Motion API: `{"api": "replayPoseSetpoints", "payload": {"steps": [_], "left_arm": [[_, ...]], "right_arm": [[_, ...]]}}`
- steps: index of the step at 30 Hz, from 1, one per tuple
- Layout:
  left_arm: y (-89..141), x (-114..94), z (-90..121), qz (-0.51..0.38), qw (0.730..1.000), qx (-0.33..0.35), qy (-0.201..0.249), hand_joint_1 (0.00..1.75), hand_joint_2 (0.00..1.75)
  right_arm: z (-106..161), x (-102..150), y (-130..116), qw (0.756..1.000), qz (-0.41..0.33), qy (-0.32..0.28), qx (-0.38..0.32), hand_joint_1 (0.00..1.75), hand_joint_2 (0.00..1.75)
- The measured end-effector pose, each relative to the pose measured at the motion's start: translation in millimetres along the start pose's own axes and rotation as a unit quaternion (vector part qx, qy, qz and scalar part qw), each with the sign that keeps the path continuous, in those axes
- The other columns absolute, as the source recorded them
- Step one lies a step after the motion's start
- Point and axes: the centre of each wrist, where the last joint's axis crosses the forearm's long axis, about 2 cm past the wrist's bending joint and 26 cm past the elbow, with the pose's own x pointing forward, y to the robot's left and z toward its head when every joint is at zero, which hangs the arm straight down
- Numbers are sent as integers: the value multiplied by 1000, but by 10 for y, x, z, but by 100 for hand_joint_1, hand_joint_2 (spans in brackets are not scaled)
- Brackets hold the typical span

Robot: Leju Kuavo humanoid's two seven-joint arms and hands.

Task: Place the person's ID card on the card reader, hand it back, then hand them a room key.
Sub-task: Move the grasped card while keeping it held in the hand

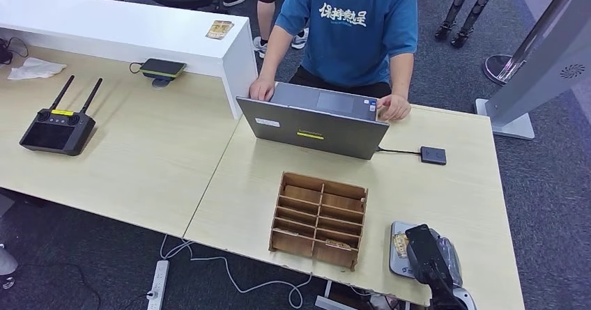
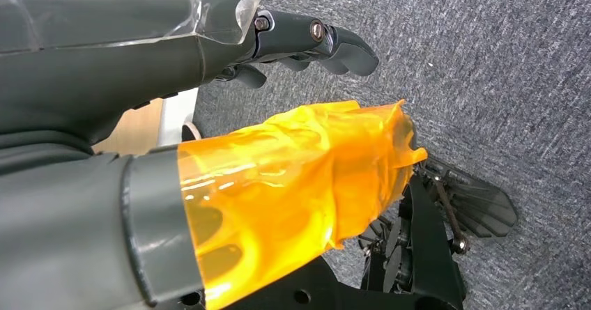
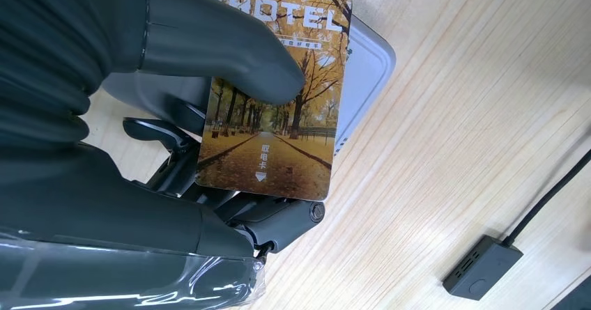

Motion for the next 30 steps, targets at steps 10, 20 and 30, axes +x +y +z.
{"api": "replayPoseSetpoints", "payload": {"steps": [10, 20, 30], "left_arm": [[1, 1, 0, 0, 1000, 0, 0, 0, 0], [5, 3, 0, 0, 1000, 1, -1, 0, 0], [-3, -1, 1, -2, 1000, 2, -2, 0, 0]], "right_arm": [[-2, -2, -3, 1000, 1, 0, 0, 175, 175], [18, 16, -18, 999, 13, -34, -33, 175, 175], [15, 448, -162, 983, 11, -150, -104, 175, 175]]}}
